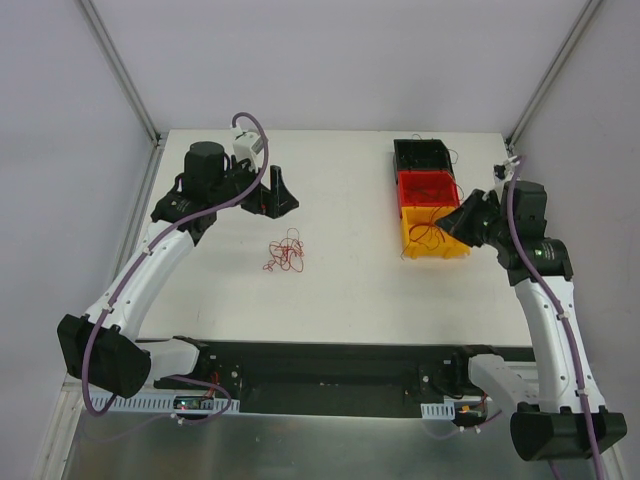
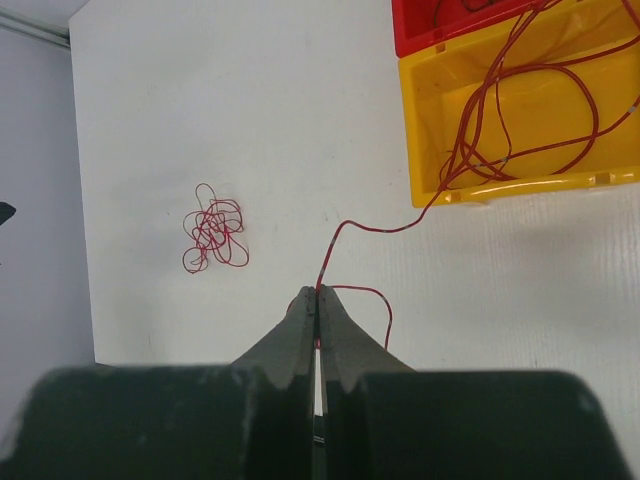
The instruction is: Untangle the cables
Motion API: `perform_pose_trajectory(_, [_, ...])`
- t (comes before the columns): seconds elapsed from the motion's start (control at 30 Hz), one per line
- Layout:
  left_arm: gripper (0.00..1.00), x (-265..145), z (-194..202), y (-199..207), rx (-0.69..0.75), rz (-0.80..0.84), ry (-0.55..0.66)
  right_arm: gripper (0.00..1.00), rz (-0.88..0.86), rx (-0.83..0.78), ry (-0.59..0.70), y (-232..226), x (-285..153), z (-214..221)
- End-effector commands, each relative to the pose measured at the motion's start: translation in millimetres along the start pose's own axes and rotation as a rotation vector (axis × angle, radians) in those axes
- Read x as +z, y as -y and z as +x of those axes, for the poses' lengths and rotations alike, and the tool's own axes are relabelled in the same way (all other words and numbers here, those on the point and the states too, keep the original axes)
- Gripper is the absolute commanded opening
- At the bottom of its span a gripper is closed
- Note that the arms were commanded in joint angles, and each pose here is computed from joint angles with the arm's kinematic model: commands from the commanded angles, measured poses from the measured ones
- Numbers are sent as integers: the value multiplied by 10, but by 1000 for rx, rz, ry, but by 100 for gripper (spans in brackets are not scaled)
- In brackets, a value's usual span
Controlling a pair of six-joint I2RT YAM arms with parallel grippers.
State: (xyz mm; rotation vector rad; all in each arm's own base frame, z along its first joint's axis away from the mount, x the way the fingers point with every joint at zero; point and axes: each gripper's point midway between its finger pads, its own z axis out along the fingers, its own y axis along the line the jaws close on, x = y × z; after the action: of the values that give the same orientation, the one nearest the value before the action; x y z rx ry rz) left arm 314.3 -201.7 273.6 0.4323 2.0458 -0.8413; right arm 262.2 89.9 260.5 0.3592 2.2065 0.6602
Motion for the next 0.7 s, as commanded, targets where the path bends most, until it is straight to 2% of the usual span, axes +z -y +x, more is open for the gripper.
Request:
perform_pose_trajectory(0.0, [89, -54, -101, 83, 42, 18, 45, 0, -8, 24, 12, -63, 51, -116])
perform_pose_trajectory(0.27, [89, -53, -92, 74, 48, 13, 44, 0, 133, -7, 65, 410, 837, -314])
perform_pose_trajectory(0.47, [89, -49, -87, 67, 48, 11, 42, 0, 254, 27, 131, 698, 1189, -495])
perform_pose_trajectory(0.67, [89, -32, -75, 57, 47, 11, 37, 0, 393, 67, 115, 1063, 1519, -455])
